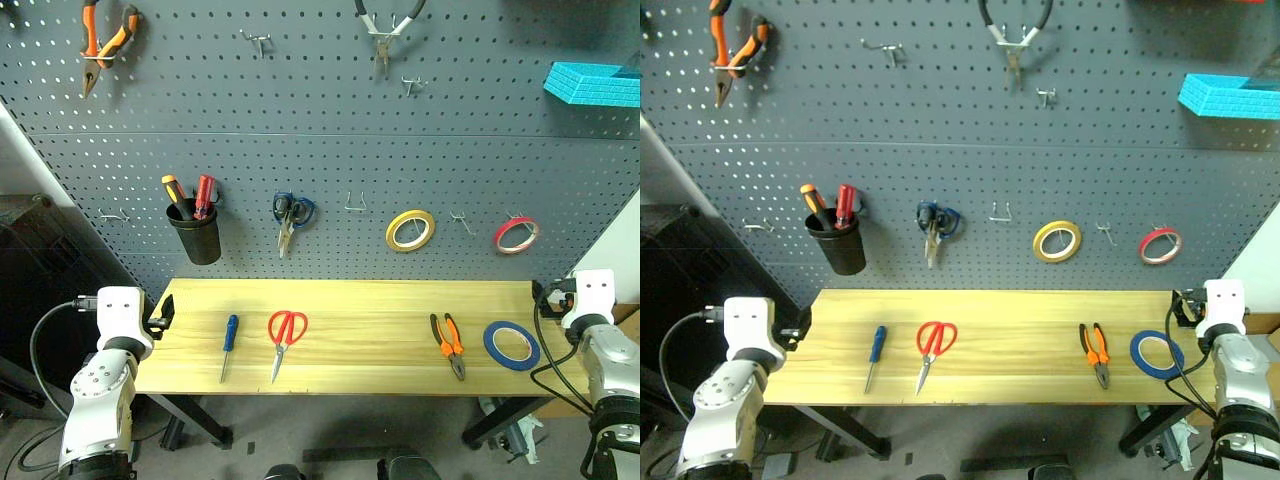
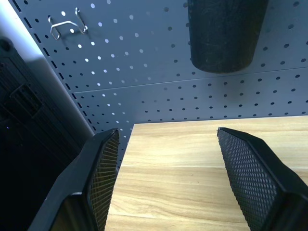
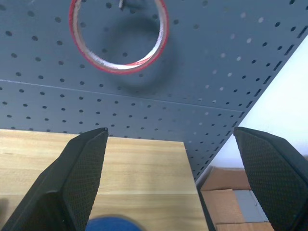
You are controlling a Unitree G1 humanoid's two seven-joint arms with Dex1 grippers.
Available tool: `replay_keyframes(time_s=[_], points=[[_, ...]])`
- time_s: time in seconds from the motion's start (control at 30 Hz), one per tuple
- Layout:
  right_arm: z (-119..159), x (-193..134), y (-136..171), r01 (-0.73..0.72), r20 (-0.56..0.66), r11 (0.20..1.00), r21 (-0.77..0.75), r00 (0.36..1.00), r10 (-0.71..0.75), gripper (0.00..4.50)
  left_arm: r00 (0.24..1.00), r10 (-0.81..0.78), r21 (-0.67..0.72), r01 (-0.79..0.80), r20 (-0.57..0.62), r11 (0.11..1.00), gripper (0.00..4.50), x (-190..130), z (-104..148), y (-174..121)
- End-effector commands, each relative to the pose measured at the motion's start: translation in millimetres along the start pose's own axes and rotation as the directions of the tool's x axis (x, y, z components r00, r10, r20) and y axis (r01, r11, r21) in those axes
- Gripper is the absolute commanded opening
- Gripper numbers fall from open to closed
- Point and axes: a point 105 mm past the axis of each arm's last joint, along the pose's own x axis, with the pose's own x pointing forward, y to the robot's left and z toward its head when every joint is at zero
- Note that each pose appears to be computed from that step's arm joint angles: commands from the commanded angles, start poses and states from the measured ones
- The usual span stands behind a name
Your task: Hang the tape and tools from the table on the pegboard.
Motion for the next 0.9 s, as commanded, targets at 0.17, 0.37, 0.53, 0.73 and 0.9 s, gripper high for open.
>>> replay_keyframes(time_s=[0.17, 0.37, 0.53, 0.73, 0.9], points=[[23, 3, -8, 0.021, 0.086, 1.000, -0.003, 0.996, -0.020, 4.50, 0.998, 0.017, 0.064, -0.021, 0.058, 0.998, 3.45, 2, 16, 10], [17, 1, -2, -0.007, 0.063, 1.000, -0.002, 0.998, 0.008, 4.50, 1.000, 0.004, 0.061, -0.005, 0.023, 0.998, 3.45, -2, 8, 7], [15, -1, 32, -0.180, 0.028, 0.983, -0.032, 0.983, 0.181, 4.50, 0.987, -0.154, 0.067, 0.152, 0.038, 0.986, 3.45, -5, 24, -37], [14, -6, 49, -0.263, -0.063, 0.960, -0.092, 0.964, 0.258, 4.50, 0.905, -0.425, 0.095, 0.423, -0.004, 0.901, 3.45, -17, 38, -107], [0, -11, 55, -0.347, -0.213, 0.935, -0.079, 0.922, 0.324, 4.50, 0.795, -0.606, 0.066, 0.603, 0.020, 0.795, 3.45, -29, 62, -158]])
